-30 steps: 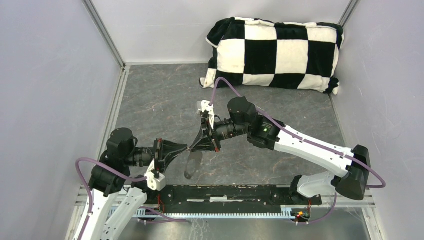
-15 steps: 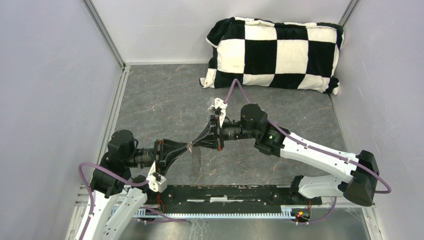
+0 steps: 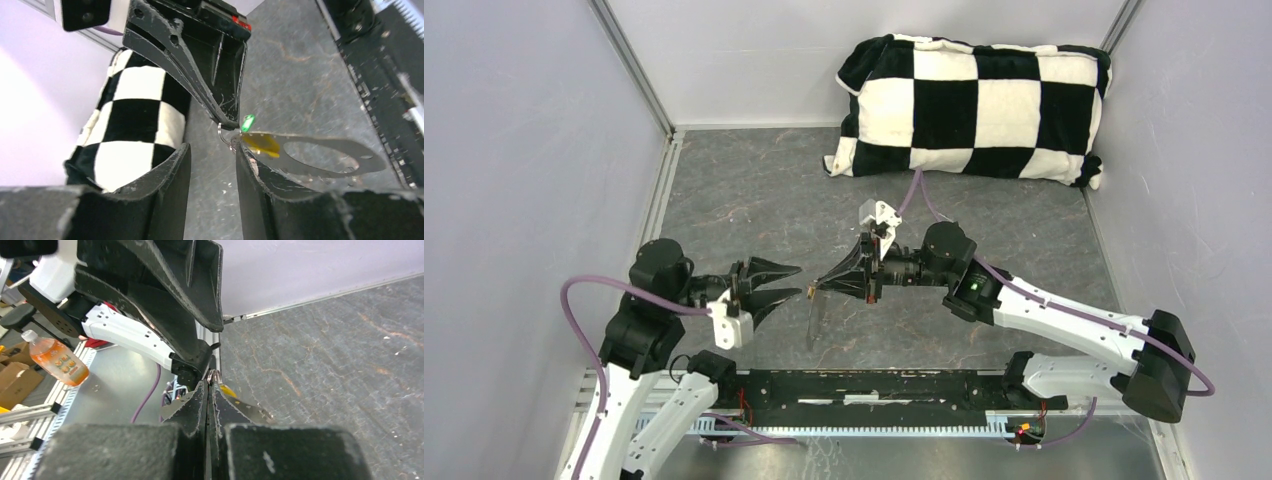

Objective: Put the keys on the keyring
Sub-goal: Adjust the key on the keyring.

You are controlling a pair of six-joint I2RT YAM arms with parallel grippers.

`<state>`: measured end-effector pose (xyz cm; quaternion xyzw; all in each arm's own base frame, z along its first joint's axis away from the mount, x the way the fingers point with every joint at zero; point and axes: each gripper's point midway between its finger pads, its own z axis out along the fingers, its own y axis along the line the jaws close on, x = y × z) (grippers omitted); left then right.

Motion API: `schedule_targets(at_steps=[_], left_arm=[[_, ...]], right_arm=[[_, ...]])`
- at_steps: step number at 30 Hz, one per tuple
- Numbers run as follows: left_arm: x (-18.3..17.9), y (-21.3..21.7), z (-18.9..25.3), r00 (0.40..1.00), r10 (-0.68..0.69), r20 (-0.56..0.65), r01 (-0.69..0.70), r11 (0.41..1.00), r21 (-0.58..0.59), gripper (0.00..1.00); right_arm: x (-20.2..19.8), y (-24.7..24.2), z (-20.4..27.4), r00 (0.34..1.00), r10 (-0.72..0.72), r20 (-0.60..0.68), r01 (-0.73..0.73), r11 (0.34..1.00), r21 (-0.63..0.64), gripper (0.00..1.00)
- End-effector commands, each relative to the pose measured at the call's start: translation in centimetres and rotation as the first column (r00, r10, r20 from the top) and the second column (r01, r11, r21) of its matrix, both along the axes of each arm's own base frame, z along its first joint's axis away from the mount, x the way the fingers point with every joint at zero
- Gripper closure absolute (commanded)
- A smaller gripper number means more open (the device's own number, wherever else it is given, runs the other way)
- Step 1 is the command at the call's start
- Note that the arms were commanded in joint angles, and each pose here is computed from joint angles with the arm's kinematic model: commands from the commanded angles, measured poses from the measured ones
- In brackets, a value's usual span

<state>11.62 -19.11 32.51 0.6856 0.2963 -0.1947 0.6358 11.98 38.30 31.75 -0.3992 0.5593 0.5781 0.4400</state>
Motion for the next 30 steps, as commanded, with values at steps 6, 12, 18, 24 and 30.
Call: schedule_targets(at_steps=[6, 12, 18, 24, 30], left_arm=[[-2.6, -1.2, 0.7, 0.874, -0.122, -0.47, 0.115, 0.992, -0.045, 0.54], [-1.6, -1.4, 0.1, 0.863, -0.089, -0.497, 0.088, 0.996, -0.027, 0.57], [-0.8, -1.4, -0.7, 0.859, -0.056, -0.508, 0.06, 0.998, -0.009, 0.6], [-0.9, -1.5, -1.0, 0.852, -0.067, -0.519, 0.072, 0.997, -0.011, 0.71], [-0.9, -1.4, -2.0, 0.843, -0.054, -0.535, 0.062, 0.998, -0.003, 0.79]], right_arm=[[0.0, -0.6, 3.2, 0.981, 0.004, 0.192, -0.012, 0.999, 0.044, 1.0], [-0.1, -0.3, 3.6, 0.976, 0.027, 0.216, -0.034, 0.999, 0.03, 1.0], [-0.4, 0.0, 3.7, 0.974, 0.058, 0.218, -0.065, 0.998, 0.025, 1.0], [-0.5, 0.4, 3.8, 0.972, 0.074, 0.221, -0.081, 0.996, 0.024, 1.0], [-0.6, 0.4, 4.2, 0.971, 0.079, 0.227, -0.089, 0.995, 0.035, 1.0]])
